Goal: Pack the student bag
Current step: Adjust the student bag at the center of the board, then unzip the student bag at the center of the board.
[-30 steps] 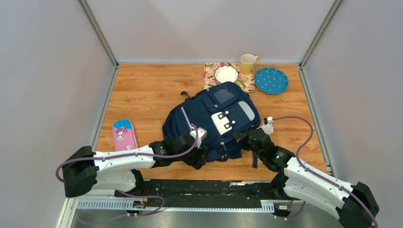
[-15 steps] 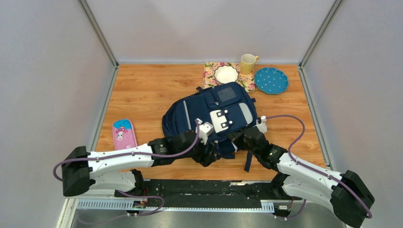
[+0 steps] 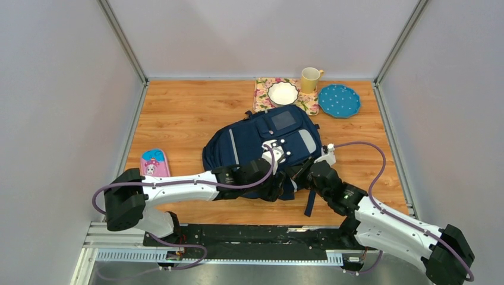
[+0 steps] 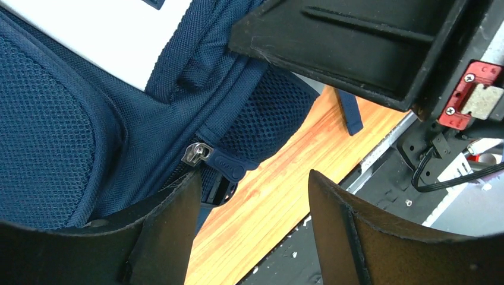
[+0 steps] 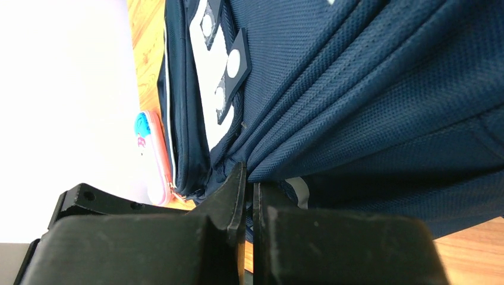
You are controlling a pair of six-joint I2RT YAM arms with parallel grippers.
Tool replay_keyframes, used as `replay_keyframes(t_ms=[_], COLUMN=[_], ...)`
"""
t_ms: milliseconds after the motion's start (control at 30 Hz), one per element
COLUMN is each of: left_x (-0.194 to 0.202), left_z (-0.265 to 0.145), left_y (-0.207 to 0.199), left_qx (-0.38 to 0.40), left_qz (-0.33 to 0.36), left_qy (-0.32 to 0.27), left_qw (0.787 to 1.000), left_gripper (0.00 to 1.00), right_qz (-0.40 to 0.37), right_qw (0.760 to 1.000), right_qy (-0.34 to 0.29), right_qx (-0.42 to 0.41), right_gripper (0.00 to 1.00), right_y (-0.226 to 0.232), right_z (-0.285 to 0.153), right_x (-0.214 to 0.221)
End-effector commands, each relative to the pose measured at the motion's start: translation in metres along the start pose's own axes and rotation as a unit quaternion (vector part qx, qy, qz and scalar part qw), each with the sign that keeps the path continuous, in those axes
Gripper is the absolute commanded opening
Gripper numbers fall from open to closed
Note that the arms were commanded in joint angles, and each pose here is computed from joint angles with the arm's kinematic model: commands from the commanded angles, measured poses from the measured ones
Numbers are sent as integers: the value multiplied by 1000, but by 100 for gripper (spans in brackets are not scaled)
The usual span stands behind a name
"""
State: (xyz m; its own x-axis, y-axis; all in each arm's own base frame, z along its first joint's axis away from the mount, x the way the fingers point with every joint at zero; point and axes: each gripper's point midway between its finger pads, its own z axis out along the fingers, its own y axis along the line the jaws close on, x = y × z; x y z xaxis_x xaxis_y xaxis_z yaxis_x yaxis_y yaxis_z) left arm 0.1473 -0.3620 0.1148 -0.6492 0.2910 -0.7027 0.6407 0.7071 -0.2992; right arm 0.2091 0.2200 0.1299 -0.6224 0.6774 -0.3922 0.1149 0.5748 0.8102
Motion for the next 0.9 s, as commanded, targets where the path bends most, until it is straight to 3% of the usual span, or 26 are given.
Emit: replay_keyframes(t_ms=[0, 133, 300, 400, 533, 600, 800, 833, 867], left_x=[-24, -27, -22, -23, -23, -25, -27, -27, -26], left_z=[-1, 0, 0, 0, 3, 4, 3, 2, 1], left_y=[9, 14, 26, 28, 28, 29, 36, 38, 40], left_qx=[-39, -60, -84, -91, -95, -99, -119, -124, -130], left_qz=[-22, -20, -22, -17, -7, -4, 3, 5, 6], left_qy=[-52, -54, -58, -57, -48, -50, -53, -52, -52], left_qw=[998, 997, 995, 994, 994, 994, 991, 991, 990], left_gripper=[72, 64, 46, 46, 58, 59, 25, 13, 8], right_qz=[-30, -40, -50, -67, -102, -118, -119, -117, -117], right_qw=[997, 996, 994, 991, 984, 981, 980, 980, 981], right_qy=[20, 22, 19, 20, 22, 29, 29, 27, 25], right_qx=[-74, -79, -92, -116, -145, -155, -158, -158, -155], right_gripper=[0, 0, 0, 0, 0, 0, 0, 0, 0], right_y=[50, 55, 57, 65, 79, 83, 83, 83, 82], right_z=[-18, -23, -28, -33, -41, -45, -49, -49, -49], right_x=[0, 4, 6, 6, 4, 6, 5, 4, 3])
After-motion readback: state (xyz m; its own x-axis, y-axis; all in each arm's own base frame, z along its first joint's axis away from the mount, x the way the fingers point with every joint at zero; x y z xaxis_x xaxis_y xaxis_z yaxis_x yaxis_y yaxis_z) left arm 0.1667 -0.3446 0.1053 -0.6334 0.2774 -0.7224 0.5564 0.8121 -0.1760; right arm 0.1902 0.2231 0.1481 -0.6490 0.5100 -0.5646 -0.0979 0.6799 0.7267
